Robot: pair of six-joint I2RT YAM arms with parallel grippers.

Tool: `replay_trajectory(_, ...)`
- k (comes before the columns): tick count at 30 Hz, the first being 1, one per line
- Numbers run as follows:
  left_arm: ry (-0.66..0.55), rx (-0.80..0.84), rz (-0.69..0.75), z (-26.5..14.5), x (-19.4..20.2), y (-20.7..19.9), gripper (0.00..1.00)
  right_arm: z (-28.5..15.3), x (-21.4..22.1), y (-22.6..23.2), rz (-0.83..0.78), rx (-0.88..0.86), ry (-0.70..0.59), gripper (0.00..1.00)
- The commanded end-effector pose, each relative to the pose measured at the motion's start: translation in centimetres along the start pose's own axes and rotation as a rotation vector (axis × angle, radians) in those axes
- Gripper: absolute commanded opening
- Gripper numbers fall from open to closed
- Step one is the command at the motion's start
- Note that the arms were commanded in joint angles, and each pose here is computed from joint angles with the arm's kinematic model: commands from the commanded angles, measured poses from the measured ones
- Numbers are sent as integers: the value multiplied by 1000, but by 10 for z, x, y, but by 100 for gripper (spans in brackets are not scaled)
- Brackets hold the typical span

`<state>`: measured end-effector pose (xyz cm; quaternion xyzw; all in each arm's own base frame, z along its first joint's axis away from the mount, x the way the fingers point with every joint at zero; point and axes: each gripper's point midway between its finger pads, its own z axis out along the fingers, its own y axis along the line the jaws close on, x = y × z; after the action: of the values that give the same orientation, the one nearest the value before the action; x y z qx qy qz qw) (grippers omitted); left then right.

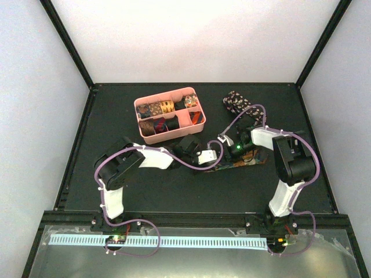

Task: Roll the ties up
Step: Roll the tie at the center of the board.

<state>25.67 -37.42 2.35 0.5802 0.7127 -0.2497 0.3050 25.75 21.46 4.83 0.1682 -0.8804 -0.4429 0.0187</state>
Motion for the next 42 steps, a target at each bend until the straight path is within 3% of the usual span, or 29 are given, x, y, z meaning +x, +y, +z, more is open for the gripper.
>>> replay_trajectory(1, 239, 7, -90, 10, 68, -11, 34, 8, -9, 1, -2, -18, 10, 48)
replay_trajectory(6, 250, 6, -126, 13, 71, -11, 35, 9, -11, -1, -25, -14, 26, 5)
replay_trajectory(7, 248, 7, -136, 14, 71, -11, 35, 8, -11, -1, -36, -8, 26, 2)
replay_trajectory(11, 208, 11, -163, 13, 67, -8, 41, 6, -8, -9, -70, 54, 32, 2)
replay_trajectory(14, 138, 10, -195, 10, 57, -3, 64, 6, -4, -19, -93, 103, 38, 2)
replay_trajectory(23, -284, 26, -162, -26, -2, -4, 85, 1, 4, -36, -151, 207, 37, 2)
replay_trajectory(27, -366, 32, -148, -25, -13, -3, 88, -2, 4, -44, -146, 245, 35, 2)
replay_trajectory(34, -406, 26, -163, -9, -22, 7, 88, -1, 4, -61, -95, 291, 41, 2)
replay_trajectory(42, -456, 35, -184, 4, -33, 12, 77, 0, 11, -61, -80, 282, 45, 2)
